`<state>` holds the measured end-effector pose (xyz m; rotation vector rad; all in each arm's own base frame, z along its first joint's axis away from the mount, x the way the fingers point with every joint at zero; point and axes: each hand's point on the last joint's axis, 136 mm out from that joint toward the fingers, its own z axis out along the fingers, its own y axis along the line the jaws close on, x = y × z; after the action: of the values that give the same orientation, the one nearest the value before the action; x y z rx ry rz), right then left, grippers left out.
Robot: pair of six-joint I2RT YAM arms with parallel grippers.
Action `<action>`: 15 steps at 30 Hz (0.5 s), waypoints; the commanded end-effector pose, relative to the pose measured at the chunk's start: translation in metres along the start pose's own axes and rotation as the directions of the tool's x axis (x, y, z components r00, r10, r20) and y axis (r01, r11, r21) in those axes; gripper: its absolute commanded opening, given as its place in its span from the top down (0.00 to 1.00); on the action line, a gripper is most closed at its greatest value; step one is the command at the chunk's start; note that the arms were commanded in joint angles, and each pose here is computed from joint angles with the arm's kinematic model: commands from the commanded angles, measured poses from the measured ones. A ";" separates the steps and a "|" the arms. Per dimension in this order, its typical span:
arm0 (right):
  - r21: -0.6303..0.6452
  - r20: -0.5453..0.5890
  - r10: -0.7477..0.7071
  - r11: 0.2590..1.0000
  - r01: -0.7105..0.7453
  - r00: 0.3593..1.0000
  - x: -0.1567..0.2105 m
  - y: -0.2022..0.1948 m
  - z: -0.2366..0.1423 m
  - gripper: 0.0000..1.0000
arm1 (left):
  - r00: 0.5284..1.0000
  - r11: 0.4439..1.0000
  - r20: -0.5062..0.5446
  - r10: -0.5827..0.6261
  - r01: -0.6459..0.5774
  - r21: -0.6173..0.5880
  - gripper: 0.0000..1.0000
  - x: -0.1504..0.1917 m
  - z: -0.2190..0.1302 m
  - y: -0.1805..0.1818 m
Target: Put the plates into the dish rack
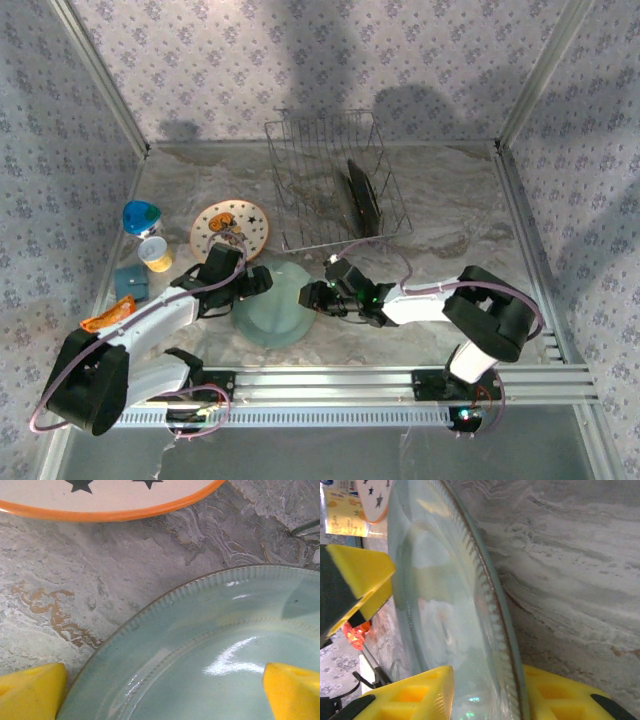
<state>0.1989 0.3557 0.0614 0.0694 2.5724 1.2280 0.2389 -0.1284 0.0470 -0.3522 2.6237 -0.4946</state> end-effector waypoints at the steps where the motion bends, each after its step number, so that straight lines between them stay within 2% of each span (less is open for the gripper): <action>1: -0.095 0.049 -0.035 0.995 0.039 0.998 -0.016 0.037 -0.011 0.68 | 1.000 0.993 0.014 0.011 -0.013 0.118 0.01 -0.009 -0.013 -0.032; 6: -0.090 0.051 -0.035 0.995 0.040 0.998 -0.016 0.036 -0.012 0.73 | 1.000 0.993 0.017 0.011 -0.013 0.115 0.00 -0.008 -0.013 -0.030; 11: -0.082 0.055 -0.032 0.996 0.036 0.998 -0.017 0.036 -0.011 0.85 | 0.999 0.993 0.028 0.016 -0.019 0.112 0.01 -0.009 -0.016 -0.029; 15: -0.073 0.047 -0.044 0.996 0.047 0.998 -0.015 0.038 -0.009 0.89 | 0.999 0.994 0.026 0.027 -0.029 0.103 0.00 -0.009 -0.018 -0.028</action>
<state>0.2007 0.3562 0.0724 0.0481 2.5533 1.2248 0.2367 -0.1338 0.0566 -0.3289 2.6044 -0.5415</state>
